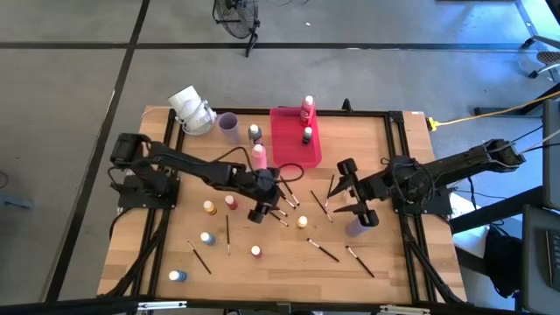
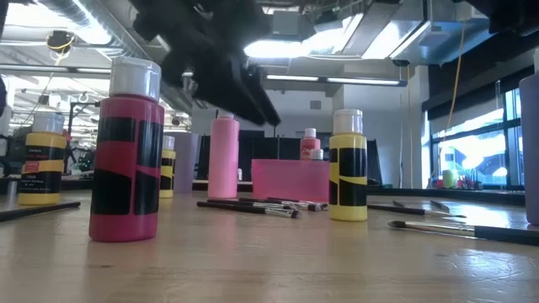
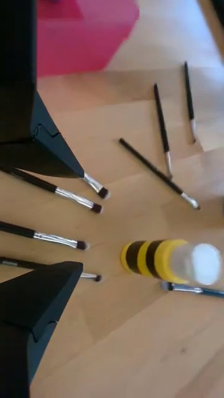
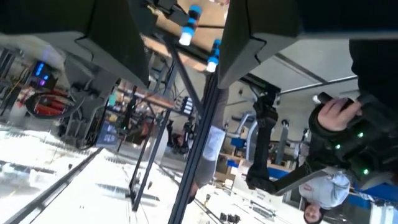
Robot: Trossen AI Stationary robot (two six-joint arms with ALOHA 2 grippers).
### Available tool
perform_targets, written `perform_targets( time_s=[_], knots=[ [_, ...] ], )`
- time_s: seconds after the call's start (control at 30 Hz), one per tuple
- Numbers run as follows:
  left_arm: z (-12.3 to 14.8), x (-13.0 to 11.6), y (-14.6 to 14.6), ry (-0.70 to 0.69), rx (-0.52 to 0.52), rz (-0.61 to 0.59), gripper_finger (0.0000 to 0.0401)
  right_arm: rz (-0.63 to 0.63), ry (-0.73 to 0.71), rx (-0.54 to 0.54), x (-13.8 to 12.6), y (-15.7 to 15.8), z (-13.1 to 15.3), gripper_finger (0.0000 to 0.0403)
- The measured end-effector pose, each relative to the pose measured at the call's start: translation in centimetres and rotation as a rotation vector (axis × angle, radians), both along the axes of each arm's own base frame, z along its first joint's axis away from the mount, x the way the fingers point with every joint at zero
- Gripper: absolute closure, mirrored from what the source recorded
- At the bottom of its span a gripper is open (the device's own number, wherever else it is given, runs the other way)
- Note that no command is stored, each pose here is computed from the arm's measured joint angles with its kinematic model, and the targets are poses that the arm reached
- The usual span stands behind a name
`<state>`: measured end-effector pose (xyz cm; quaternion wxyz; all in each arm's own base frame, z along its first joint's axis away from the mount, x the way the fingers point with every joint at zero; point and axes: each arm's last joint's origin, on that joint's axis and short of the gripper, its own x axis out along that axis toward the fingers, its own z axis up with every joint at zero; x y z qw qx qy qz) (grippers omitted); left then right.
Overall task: Pick & Place Paint Supplies
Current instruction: Put the black paint brush into the purple cup
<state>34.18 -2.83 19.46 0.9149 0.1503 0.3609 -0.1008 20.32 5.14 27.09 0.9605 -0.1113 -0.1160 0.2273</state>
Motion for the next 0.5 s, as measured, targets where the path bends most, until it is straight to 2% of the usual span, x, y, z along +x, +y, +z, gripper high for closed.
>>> perform_targets(
  time_s=[0.13, 0.27, 0.5],
  knots=[
    [-1.3, 0.9, -0.6, 0.015, 0.035, -0.036, 0.0173, 0.011, 0.044, 0.042, 0.0, 0.0, -0.2, 0.0206],
    [-2.1, 1.4, -1.2, 0.009, 0.073, -0.018, 0.0173, 0.027, 0.07, 0.091, 0.0, 0.2, -0.2, 0.0206],
    [-3.8, 1.8, -2.4, 0.038, 0.123, 0.004, 0.0173, 0.073, 0.085, 0.109, -0.3, 1.0, -0.2, 0.0206]
  ],
)
